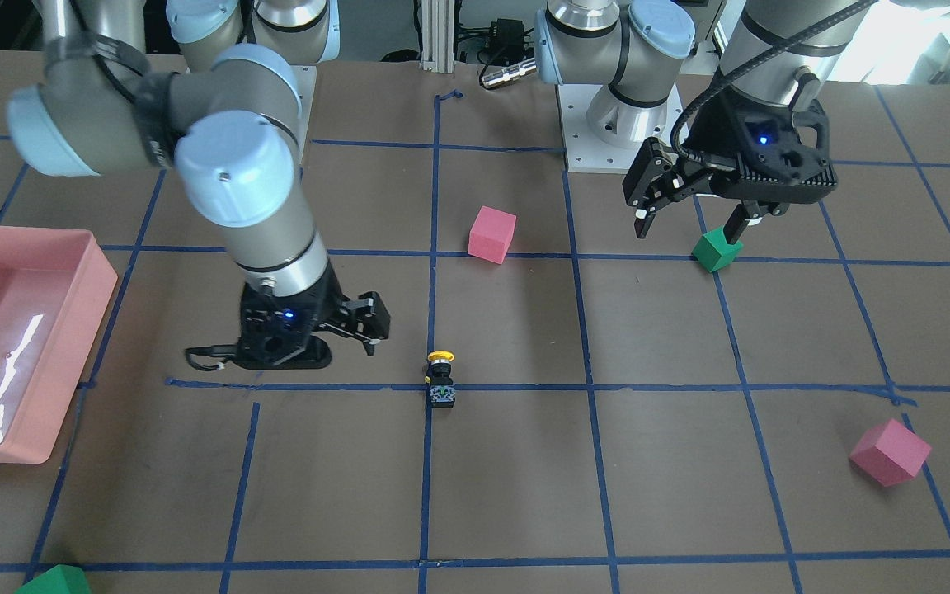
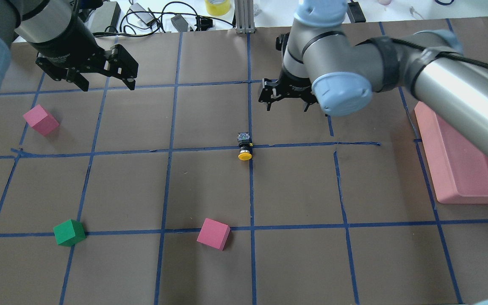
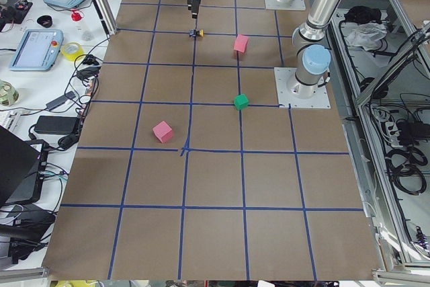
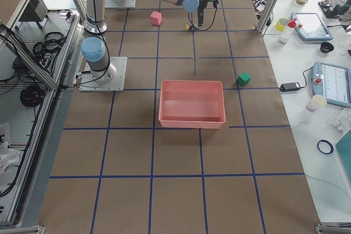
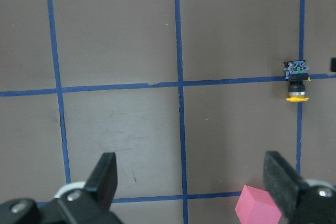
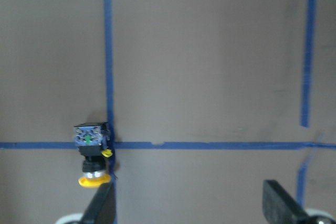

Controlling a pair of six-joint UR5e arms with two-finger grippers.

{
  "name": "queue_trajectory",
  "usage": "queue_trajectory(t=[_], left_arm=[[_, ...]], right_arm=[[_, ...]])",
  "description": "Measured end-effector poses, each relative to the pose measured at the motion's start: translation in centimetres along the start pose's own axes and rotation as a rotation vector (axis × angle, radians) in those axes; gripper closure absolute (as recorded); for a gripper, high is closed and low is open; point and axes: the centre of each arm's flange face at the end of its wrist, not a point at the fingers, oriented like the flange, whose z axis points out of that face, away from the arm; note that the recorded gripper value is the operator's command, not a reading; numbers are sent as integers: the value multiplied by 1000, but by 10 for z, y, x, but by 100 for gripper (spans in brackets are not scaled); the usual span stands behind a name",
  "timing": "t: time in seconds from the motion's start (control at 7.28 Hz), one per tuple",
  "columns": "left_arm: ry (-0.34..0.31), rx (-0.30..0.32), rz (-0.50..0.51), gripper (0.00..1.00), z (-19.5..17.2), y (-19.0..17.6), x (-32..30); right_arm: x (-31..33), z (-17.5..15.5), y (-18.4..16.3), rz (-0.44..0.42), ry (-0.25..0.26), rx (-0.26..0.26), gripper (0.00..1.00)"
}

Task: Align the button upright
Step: 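Open the right gripper and retract it away from the switch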

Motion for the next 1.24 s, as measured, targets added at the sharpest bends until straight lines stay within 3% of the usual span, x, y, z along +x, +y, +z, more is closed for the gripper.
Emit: queue_trajectory(t=[0.27,0.55,0.82,1.24], left_arm=[[0,2,0,0,-1,0,0],[-1,4,0,0,-2,0,0],[-1,4,-1,0,-2,-1,-1],[-3,6,-2,0,-4,-1,-1]], right_arm=[[62,-94,9,1,58,-35,0],[75,-172,39,-5,104,-39,0],[72,-199,56,-12,113,-18,0],[63,-198,56,-33,107,-1,0]])
